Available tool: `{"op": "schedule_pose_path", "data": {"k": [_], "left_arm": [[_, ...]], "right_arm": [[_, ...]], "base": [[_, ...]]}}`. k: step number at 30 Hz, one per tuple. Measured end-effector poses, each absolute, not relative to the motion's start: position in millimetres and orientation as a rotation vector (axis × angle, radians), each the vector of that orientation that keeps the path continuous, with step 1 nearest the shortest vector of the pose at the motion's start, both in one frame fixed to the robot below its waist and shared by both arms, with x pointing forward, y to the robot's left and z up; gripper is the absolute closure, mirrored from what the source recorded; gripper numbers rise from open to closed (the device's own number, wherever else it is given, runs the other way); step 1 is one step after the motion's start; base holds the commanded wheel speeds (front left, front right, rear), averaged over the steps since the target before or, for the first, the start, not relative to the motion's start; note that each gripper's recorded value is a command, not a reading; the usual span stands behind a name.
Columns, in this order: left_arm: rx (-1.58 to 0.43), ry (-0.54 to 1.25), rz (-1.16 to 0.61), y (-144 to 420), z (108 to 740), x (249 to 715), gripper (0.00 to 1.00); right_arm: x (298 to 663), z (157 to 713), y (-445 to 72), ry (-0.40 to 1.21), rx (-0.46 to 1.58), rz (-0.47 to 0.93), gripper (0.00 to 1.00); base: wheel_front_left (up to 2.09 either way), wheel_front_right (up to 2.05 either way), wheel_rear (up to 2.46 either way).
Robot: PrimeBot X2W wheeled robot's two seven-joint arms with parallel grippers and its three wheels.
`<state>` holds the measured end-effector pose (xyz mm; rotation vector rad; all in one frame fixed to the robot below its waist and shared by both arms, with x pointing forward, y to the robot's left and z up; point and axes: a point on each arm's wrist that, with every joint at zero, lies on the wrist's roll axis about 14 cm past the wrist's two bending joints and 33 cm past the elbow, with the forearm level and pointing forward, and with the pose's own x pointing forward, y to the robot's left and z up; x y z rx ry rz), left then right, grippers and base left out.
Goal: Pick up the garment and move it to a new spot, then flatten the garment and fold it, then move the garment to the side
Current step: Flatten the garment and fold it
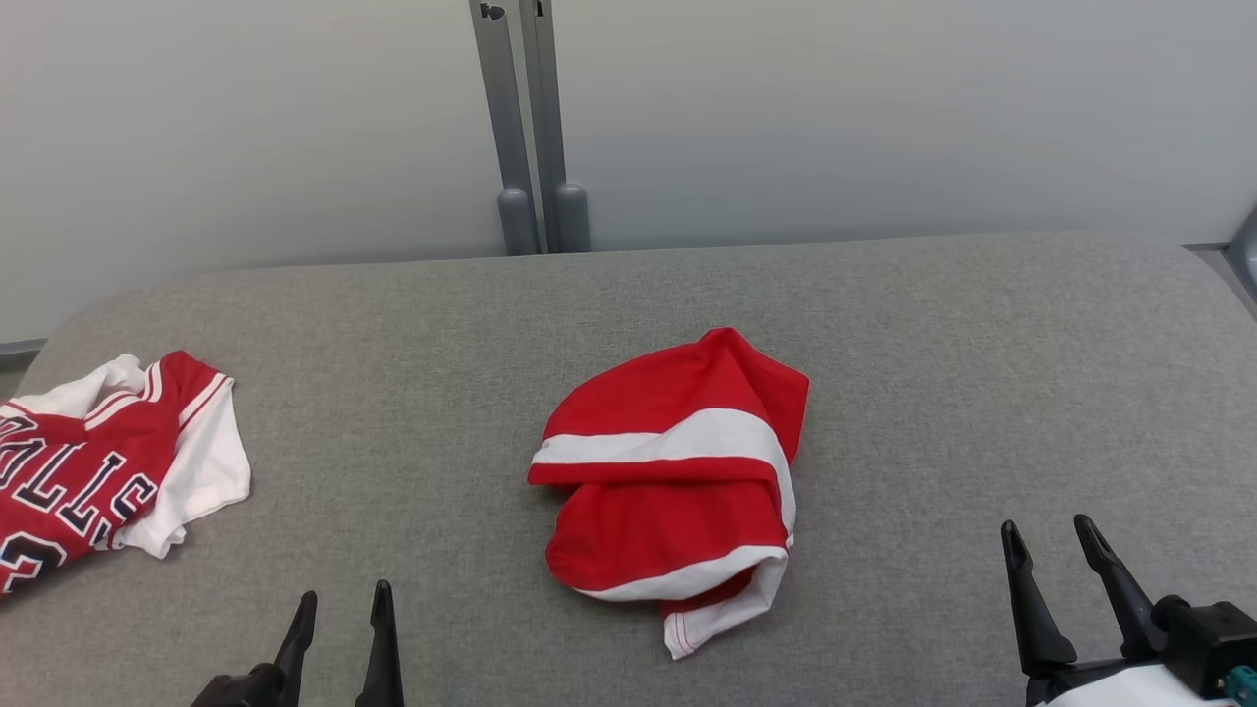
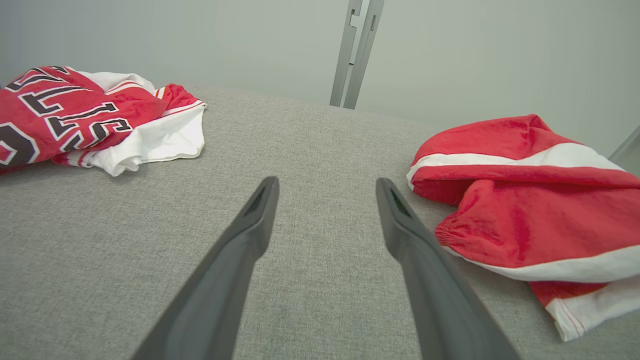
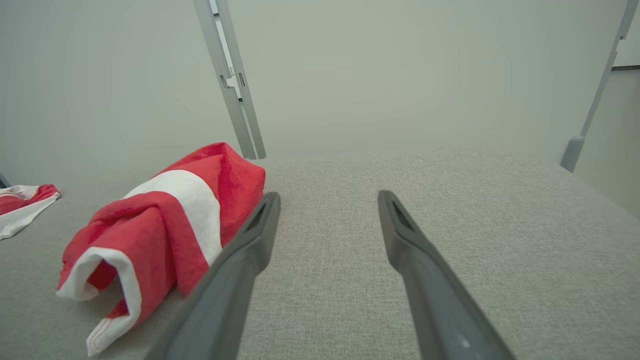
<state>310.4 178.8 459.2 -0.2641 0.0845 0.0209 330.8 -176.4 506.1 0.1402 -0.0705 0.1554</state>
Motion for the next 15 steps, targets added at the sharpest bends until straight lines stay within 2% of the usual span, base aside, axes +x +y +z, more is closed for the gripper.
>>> {"op": "schedule_pose_path", "data": {"k": [6, 15], "left_arm": [[-0.239, 0.075, -0.049, 168, 463, 327, 0.0], [-0.236, 0.228, -0.255, 110, 472, 400, 0.0]], "right_arm": [[328, 504, -181, -0.065, 0.136, 0.144, 0.0], [332, 500, -187, -0.051, 0.131, 0.128, 0.0]], "base": [[0.0, 0.0, 0.0], [0.0, 0.0, 0.0]]}}
